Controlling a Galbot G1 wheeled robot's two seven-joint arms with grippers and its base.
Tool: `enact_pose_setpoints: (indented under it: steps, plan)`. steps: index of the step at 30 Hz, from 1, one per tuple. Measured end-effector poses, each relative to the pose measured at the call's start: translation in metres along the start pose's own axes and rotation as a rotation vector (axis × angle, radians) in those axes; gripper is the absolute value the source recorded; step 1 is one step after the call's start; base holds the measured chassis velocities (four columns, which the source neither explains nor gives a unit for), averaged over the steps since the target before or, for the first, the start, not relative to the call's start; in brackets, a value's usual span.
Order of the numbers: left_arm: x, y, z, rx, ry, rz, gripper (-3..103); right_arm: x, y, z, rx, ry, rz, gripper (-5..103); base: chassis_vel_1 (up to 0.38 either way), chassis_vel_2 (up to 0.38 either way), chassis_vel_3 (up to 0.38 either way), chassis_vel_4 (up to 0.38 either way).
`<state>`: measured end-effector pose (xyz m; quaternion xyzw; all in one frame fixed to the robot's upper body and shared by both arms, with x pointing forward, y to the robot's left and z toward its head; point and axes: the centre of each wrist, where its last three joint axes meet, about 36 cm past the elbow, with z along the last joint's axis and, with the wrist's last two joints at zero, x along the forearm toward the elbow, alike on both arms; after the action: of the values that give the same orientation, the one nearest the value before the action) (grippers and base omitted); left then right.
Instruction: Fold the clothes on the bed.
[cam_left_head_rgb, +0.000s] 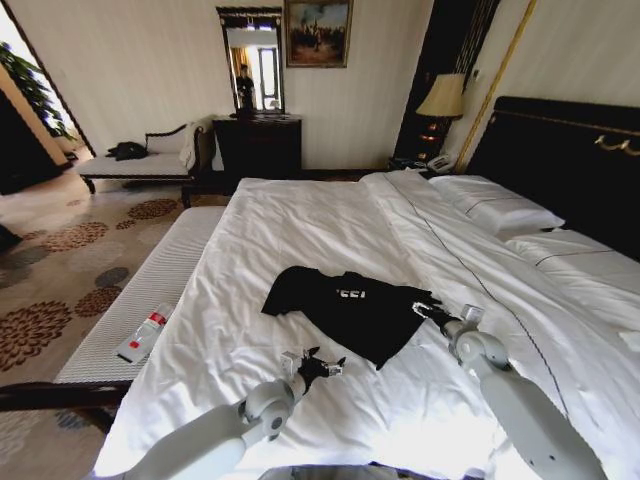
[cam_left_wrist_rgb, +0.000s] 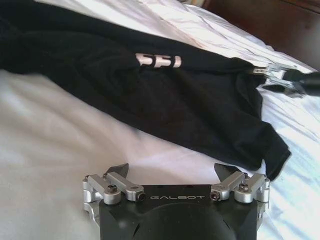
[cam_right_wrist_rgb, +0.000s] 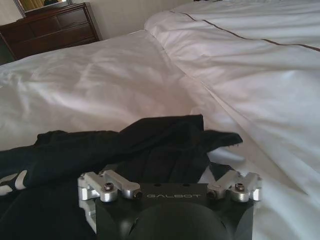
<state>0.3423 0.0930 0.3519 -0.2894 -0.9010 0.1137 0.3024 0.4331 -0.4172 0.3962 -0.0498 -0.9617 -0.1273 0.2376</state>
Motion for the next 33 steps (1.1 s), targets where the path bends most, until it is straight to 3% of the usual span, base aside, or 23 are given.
enact_pose_setpoints:
  steps: [2,10,16,22,26,28,33]
  plan:
    - [-0.007,-0.003,0.001,0.027,0.002,0.001,89,0.003,-0.001,0.002,-0.002,0.003,0.0,99,0.0,0.0,0.0,0.0]
    - [-0.034,-0.012,0.003,0.105,0.006,0.002,70,0.013,0.0,0.01,-0.011,0.013,-0.001,100,0.0,0.0,0.0,0.0]
    - [-0.065,-0.026,0.006,0.179,-0.001,0.016,66,0.018,-0.004,0.019,-0.014,0.032,0.009,100,0.0,0.0,0.0,0.0]
    - [-0.076,-0.034,0.007,0.185,0.001,0.024,63,0.019,-0.004,0.022,-0.019,0.036,0.015,100,0.0,0.0,0.0,0.0]
    - [-0.078,-0.029,0.01,0.169,0.007,0.01,42,0.018,-0.003,0.023,-0.023,0.04,0.019,100,0.0,0.0,0.0,0.0]
    - [-0.078,-0.028,0.011,0.166,0.008,0.008,42,0.018,-0.002,0.023,-0.023,0.04,0.019,100,0.0,0.0,0.0,0.0]
    - [-0.079,-0.022,0.012,0.159,0.01,0.004,20,0.018,-0.002,0.024,-0.024,0.043,0.021,100,0.0,0.0,0.0,0.0]
